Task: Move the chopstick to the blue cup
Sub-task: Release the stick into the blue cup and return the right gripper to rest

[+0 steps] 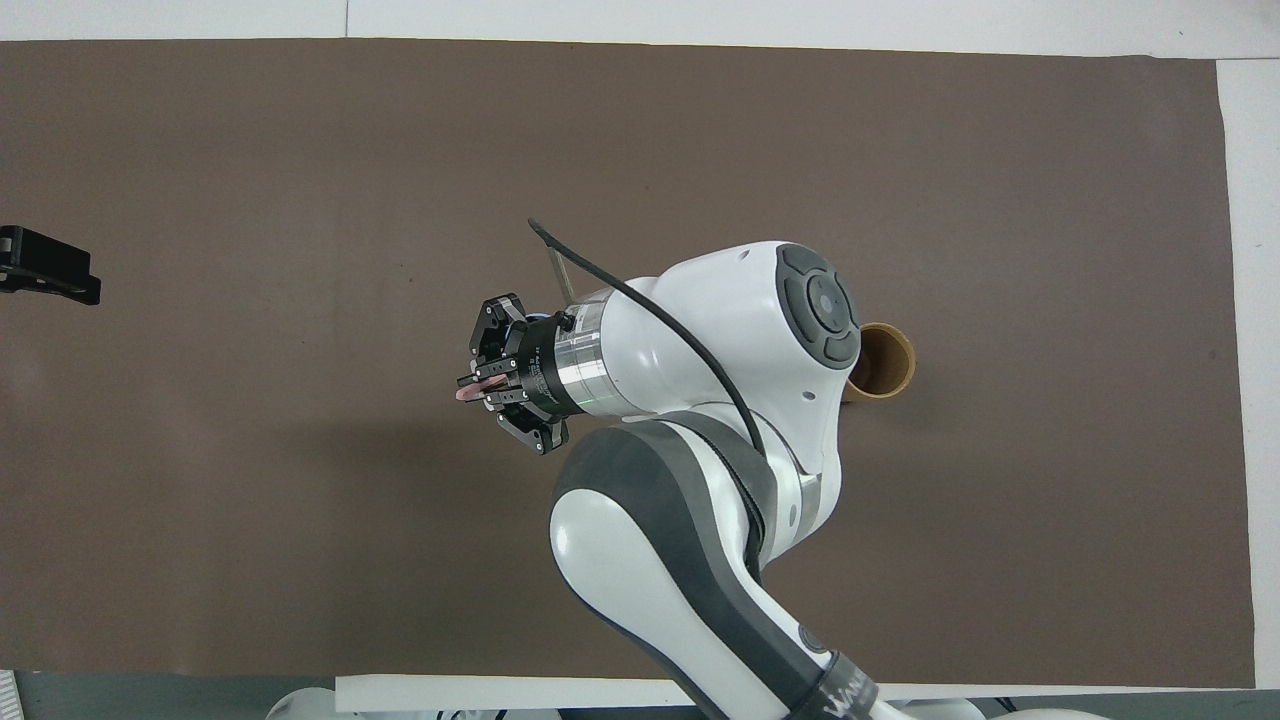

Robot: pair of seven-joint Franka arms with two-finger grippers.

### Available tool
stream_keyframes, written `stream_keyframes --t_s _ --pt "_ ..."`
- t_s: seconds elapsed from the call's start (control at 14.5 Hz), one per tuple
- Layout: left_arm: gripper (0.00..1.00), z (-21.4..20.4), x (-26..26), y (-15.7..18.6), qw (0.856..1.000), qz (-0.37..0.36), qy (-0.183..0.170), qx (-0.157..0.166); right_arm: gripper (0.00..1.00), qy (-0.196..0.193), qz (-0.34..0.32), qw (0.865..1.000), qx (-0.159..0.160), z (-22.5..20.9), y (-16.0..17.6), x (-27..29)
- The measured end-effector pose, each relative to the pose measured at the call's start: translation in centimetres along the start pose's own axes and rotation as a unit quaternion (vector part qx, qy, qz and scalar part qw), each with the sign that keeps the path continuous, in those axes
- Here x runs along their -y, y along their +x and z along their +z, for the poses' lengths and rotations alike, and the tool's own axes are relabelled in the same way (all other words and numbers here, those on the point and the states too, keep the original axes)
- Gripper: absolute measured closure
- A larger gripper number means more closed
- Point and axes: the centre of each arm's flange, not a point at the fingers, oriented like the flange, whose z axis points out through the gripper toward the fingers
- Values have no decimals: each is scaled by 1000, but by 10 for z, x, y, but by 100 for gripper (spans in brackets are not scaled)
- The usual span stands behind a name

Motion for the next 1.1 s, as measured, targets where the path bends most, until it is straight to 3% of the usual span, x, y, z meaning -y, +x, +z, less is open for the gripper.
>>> stream_keyframes --t_s 0.07,0.14,0.48,0.55,0.69,0.9,1.1 --pt "0 0 0 0 1000 0 0 0 87 4 0 1000 -1 -1 0 0" --pt "0 0 0 0 1000 0 0 0 79 7 1 1000 -1 -2 1 1" --pt "0 0 0 0 1000 0 0 0 25 24 -2 1000 -6 -18 8 10" --pt "0 0 0 0 1000 0 0 0 15 28 -19 999 -20 -31 15 18" --pt "0 0 0 0 1000 0 0 0 0 11 -96 992 -83 -73 39 36" --pt "0 0 0 0 1000 0 0 0 0 -69 -247 949 -185 -157 108 46" --pt "0 0 0 0 1000 0 0 0 0 -164 -371 885 -227 -243 171 29"
